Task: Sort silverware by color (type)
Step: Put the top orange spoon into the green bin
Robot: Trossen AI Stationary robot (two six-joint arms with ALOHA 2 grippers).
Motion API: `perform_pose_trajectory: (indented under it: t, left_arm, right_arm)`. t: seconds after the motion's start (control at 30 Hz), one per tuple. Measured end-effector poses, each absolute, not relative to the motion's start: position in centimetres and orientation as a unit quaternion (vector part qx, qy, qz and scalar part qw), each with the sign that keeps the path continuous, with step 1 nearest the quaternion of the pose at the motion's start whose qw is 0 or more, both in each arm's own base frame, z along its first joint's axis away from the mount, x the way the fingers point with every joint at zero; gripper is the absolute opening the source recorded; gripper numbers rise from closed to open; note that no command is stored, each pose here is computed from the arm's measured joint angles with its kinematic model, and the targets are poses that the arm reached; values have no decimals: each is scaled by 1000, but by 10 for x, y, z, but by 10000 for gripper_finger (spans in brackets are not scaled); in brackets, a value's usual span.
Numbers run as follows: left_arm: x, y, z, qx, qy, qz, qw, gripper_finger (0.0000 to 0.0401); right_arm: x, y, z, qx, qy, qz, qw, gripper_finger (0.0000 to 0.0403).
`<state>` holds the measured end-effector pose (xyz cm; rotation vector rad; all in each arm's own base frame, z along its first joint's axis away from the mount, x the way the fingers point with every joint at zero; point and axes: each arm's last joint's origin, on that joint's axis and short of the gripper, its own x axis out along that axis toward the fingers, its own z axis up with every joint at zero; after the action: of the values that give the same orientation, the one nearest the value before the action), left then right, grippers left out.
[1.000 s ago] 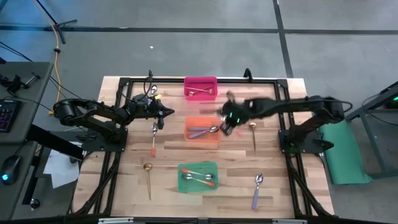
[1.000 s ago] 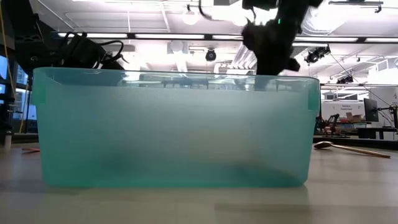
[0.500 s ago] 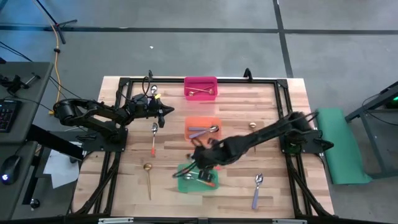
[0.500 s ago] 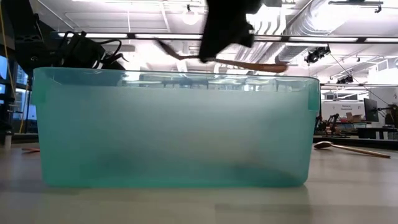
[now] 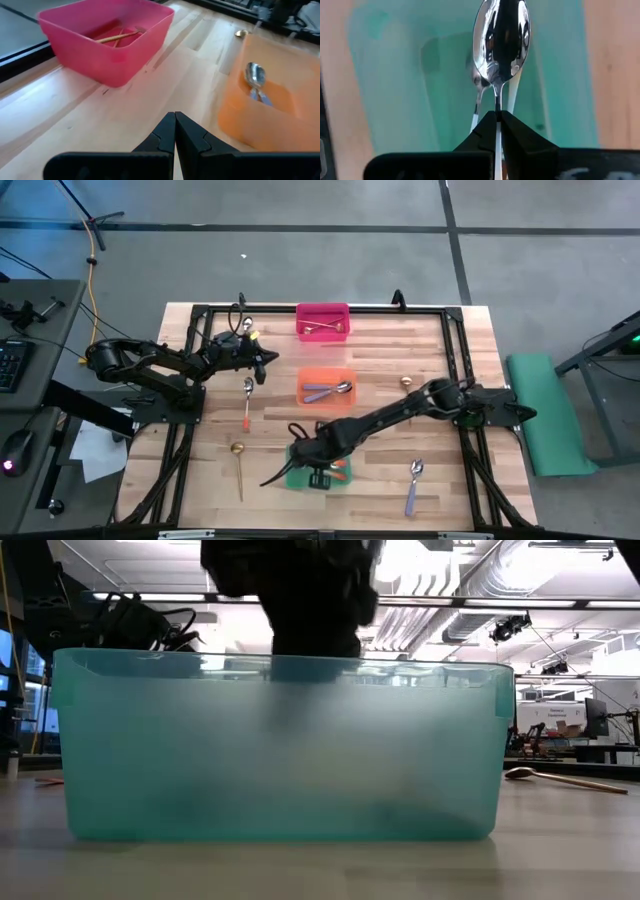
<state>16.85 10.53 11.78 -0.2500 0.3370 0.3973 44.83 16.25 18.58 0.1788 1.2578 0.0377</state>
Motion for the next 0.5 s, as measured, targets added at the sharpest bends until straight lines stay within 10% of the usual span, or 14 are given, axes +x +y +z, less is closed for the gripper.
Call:
perform_pose_trajectory:
  t: [0.5]
  left_arm:
    - [171, 113, 119, -158, 178, 214, 947, 0]
  right_arm:
    - [453, 157, 185, 57, 591, 44, 803, 0]
